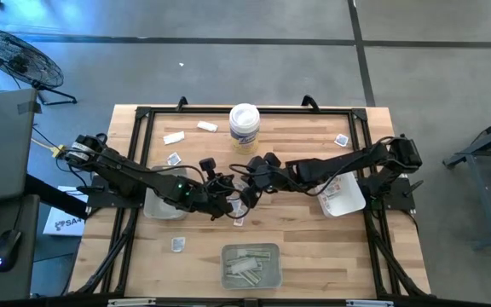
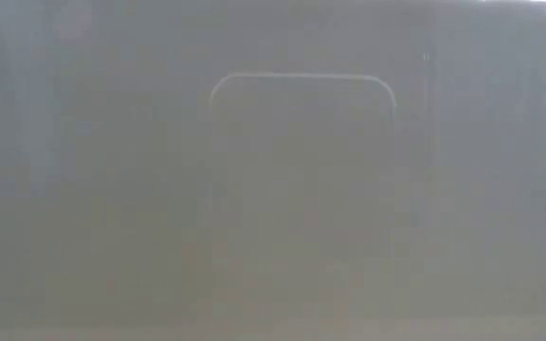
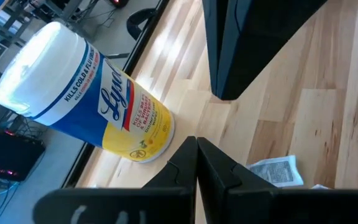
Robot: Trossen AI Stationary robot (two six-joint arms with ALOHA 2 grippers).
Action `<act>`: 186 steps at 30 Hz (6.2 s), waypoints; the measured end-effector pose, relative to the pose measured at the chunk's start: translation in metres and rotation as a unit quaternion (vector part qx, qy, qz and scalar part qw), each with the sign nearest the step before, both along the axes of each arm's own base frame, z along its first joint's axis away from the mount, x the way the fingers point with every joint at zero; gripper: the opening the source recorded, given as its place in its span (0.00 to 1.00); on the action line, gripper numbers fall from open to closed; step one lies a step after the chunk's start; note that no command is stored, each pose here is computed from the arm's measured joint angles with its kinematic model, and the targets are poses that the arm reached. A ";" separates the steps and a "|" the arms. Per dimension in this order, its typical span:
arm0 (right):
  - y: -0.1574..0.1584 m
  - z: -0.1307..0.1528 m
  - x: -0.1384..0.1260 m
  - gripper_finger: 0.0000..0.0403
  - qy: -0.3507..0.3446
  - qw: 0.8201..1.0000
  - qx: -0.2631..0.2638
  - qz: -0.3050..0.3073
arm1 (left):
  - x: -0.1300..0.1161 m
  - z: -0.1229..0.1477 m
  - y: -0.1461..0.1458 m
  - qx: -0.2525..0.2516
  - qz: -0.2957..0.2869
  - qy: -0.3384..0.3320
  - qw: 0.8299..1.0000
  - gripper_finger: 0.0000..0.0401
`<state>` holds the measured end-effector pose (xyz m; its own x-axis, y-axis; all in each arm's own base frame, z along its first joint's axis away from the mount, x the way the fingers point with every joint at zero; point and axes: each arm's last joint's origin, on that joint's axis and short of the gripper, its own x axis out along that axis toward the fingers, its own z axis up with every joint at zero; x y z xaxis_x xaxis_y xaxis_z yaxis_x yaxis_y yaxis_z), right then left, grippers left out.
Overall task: Pick & Place First Aid Supplies
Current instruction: Put the orange ointment pack into the white bin, then put the blue alcohol pad into the top gray bin
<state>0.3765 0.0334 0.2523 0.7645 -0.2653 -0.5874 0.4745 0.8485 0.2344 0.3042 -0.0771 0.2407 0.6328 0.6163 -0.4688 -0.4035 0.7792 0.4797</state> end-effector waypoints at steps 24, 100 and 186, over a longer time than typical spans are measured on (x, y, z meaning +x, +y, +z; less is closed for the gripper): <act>0.012 -0.102 0.028 0.32 0.183 0.914 -0.173 0.317 | -0.035 -0.004 0.011 -0.051 0.085 0.065 0.993 0.00; 0.054 0.053 -0.182 0.00 0.344 0.936 0.038 -0.060 | -0.030 -0.040 0.001 -0.212 -0.032 0.057 0.975 0.00; 0.026 -0.106 -0.032 0.31 0.080 0.974 -0.092 0.189 | 0.035 -0.111 0.027 -0.189 -0.087 0.042 0.977 0.00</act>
<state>0.3447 0.0591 0.1460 0.7301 -0.0948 -0.6767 0.1374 0.9905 0.0095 0.3387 -0.0504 0.1296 0.6629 0.2748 -0.6965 -0.2201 0.9606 0.1696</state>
